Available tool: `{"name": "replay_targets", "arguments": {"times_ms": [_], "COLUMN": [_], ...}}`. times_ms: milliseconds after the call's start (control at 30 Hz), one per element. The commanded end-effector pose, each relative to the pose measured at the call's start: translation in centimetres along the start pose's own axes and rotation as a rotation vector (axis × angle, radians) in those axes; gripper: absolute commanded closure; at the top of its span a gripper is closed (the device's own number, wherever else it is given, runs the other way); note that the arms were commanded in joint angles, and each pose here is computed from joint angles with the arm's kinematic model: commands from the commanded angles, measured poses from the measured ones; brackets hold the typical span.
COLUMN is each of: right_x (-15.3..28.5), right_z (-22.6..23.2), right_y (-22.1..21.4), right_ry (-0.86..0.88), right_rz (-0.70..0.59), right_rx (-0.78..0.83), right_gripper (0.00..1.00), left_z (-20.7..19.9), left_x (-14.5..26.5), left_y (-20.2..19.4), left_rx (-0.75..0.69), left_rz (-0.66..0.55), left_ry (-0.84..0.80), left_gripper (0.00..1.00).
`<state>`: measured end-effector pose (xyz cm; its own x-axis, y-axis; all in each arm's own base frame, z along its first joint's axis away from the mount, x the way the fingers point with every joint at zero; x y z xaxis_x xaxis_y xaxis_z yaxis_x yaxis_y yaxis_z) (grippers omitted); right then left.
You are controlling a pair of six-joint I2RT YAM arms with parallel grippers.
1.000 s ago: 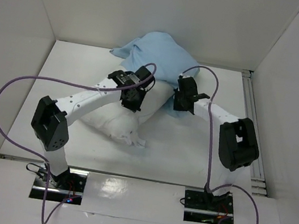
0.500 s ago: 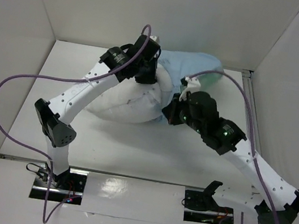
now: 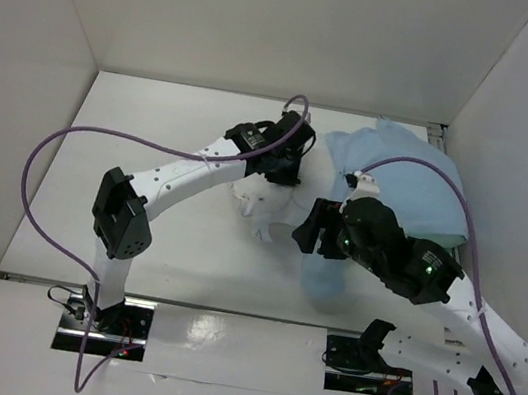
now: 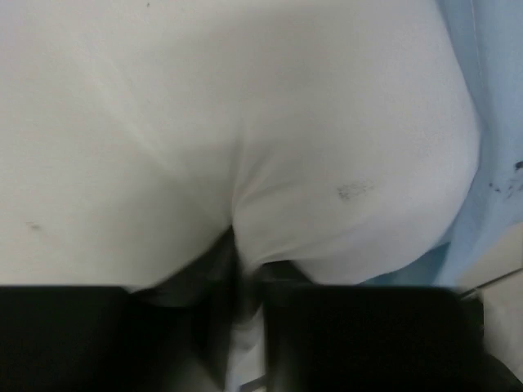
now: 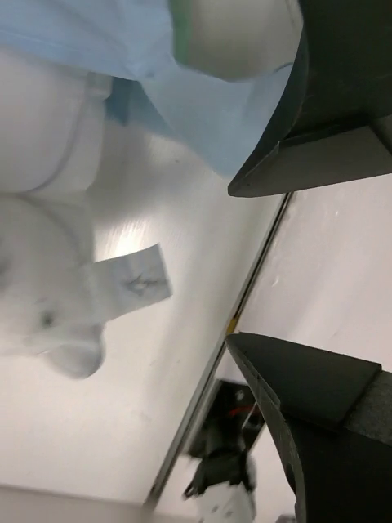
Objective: Put the pillow into the pillowcase
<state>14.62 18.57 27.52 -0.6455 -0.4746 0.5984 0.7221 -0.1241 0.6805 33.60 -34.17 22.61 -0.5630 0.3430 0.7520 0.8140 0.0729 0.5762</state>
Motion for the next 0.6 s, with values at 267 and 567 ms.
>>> {"name": "replay_targets", "arguments": {"times_ms": [267, 567], "right_x": [-1.0, -6.1], "right_z": [-2.3, -6.9], "right_y": [5.4, 7.2], "right_ry": [-0.363, -0.428], "right_rz": [-0.182, -0.172], "right_rx": [-0.17, -0.306], "right_gripper": [0.2, 0.2], "left_z": [4.1, 10.0], "left_x": [7.6, -2.1], "left_y": [5.0, 8.9], "left_rx": [-0.126, -0.05], "left_rz": [-0.213, -0.135], "left_ry": [0.002, 0.037], "left_gripper": [0.17, 0.14]}}
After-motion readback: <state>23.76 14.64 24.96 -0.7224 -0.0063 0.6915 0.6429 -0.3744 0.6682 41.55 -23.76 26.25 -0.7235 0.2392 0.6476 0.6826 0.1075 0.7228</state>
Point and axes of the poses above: each gripper's point midway between its finger pads, its own x axis back along the fingers, its own z axis along the line the jaws close on, y = z × x, the point moved 3 cm from there along x, back along the fingers
